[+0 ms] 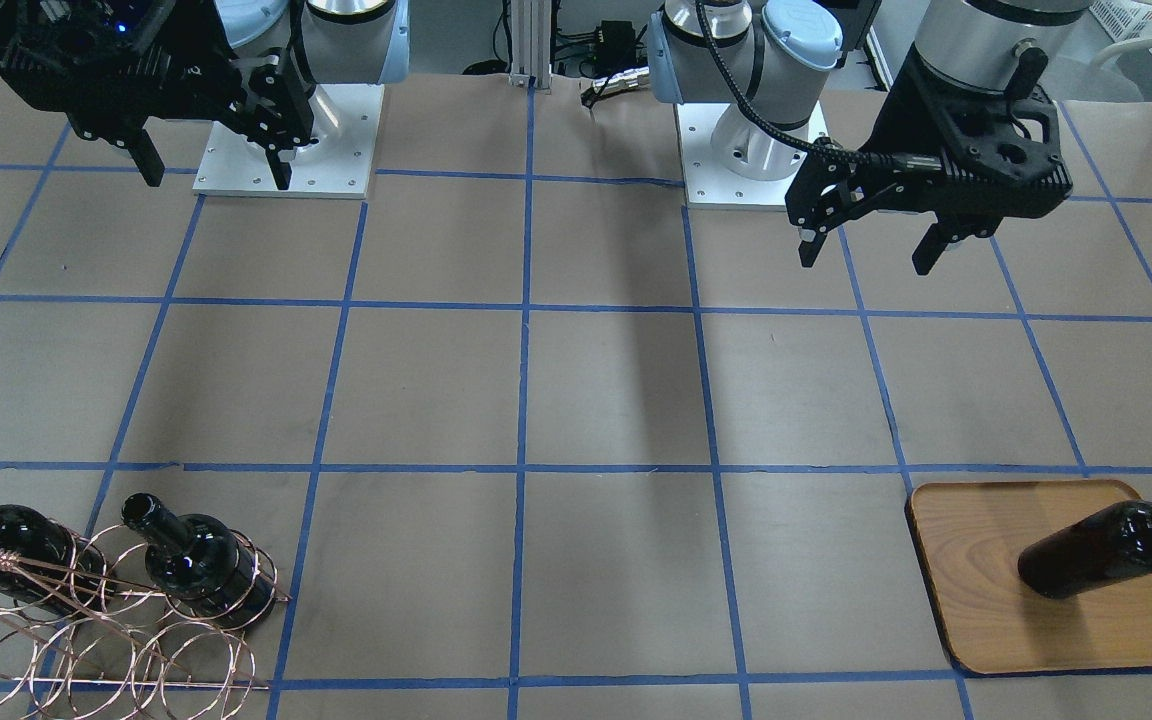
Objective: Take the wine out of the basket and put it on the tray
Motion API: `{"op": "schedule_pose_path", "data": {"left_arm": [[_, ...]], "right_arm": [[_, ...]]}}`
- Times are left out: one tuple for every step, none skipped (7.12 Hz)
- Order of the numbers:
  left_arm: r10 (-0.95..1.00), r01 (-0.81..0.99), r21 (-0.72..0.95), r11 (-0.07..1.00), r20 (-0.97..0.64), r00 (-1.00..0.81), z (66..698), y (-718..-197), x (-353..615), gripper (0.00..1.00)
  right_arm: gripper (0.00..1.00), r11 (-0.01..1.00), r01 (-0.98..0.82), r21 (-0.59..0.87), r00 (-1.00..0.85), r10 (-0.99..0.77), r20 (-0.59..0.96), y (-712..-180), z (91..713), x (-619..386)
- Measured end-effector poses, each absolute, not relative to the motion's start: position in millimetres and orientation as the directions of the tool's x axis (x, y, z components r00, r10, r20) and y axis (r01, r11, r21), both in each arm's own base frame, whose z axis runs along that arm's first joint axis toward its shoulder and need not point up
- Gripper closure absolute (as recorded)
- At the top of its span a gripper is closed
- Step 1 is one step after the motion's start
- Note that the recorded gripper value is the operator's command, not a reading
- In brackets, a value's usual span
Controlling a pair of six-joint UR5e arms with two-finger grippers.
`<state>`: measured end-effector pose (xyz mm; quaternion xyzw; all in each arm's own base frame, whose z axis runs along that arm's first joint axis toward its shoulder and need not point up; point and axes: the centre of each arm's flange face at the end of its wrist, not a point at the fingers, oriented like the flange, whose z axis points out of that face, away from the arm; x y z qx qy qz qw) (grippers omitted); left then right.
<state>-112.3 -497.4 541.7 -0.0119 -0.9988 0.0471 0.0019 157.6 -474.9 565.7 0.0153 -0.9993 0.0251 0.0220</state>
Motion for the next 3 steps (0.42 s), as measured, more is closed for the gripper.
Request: {"op": "schedule_pose_path", "data": {"left_arm": [[0.016,0.016,-0.079,0.997,0.003,-1.000,544.2,-490.6,-118.2,0.00],[0.015,0.015,-0.065,0.998,0.001,-1.000,546.3,-484.6,-121.7,0.00],[0.016,0.016,-0.056,0.998,-0.002,-1.000,546.4,-482.2,-123.0,0.00]], "right_arm": [[0.00,0.998,-0.032,-0.049,-0.999,-0.029,0.044,-474.9,565.7,157.7],[0.00,0.998,-0.032,-0.049,-0.999,-0.029,0.044,-474.9,565.7,157.7],[0.00,0.998,-0.032,-0.049,-0.999,-0.029,0.044,-474.9,565.7,157.7]]}}
